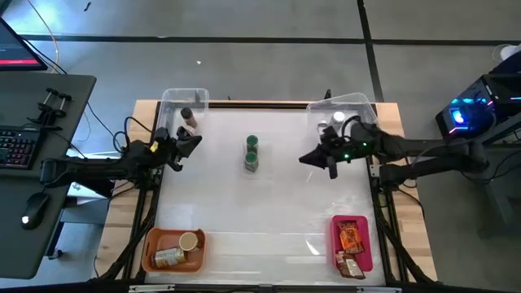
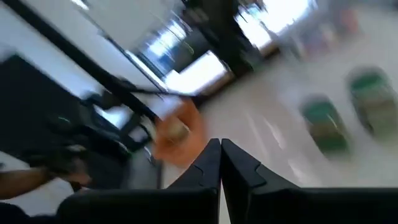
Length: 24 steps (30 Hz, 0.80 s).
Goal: Sort spices by type
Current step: Return to Home Position
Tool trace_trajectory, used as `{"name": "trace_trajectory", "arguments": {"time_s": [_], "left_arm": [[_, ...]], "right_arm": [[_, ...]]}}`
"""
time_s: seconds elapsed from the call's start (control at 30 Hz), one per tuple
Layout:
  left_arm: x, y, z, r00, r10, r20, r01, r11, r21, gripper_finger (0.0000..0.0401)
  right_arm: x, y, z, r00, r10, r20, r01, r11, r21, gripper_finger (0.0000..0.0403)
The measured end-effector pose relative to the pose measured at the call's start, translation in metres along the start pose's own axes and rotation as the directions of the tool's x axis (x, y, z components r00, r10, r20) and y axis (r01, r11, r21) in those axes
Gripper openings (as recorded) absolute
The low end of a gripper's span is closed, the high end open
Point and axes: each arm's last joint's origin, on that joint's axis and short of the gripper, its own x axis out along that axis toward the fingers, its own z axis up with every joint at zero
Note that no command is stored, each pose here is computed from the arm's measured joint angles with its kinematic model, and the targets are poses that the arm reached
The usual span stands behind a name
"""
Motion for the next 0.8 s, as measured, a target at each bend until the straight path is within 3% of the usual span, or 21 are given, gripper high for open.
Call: {"name": "trace_trajectory", "arguments": {"time_s": [0.07, 0.13, 0.2, 0.3, 0.4, 0.63, 0.8], "left_arm": [[0.0, 0.0, 0.0, 1.0, 0.002, 0.001, -0.002, 1.0, 0.002, 0.0], [0.0, 0.0, 0.0, 1.0, 0.003, 0.0, -0.003, 1.0, 0.002, 0.0], [0.0, 0.001, -0.001, 1.0, 0.007, -0.01, -0.007, 1.0, -0.005, 0.0], [0.0, 0.001, -0.004, 0.998, -0.016, -0.059, 0.01, 0.994, -0.108, 0.0], [0.0, 0.001, -0.005, 0.998, -0.016, -0.066, 0.005, 0.989, -0.151, 0.0001], [0.0, 0.001, -0.006, 0.997, -0.012, -0.074, 0.003, 0.993, -0.118, 0.0001], [-0.002, 0.004, -0.009, 0.993, 0.017, -0.12, -0.031, 0.992, -0.119, 0.0001]], "right_arm": [[0.003, -0.011, -0.005, 0.99, 0.077, 0.122, -0.067, 0.994, -0.082, 0.0001], [0.003, -0.027, -0.013, 0.973, 0.095, 0.209, -0.063, 0.986, -0.155, 0.0], [0.002, -0.042, -0.021, 0.956, 0.096, 0.277, -0.047, 0.983, -0.179, 0.0], [-0.003, -0.057, -0.036, 0.93, 0.12, 0.346, -0.059, 0.981, -0.183, 0.0], [-0.006, -0.067, -0.055, 0.928, 0.14, 0.345, -0.074, 0.978, -0.197, 0.0], [-0.012, -0.085, -0.087, 0.943, 0.137, 0.302, -0.061, 0.967, -0.249, 0.0], [-0.024, -0.094, -0.108, 0.922, 0.177, 0.345, -0.1, 0.968, -0.231, 0.0]]}}
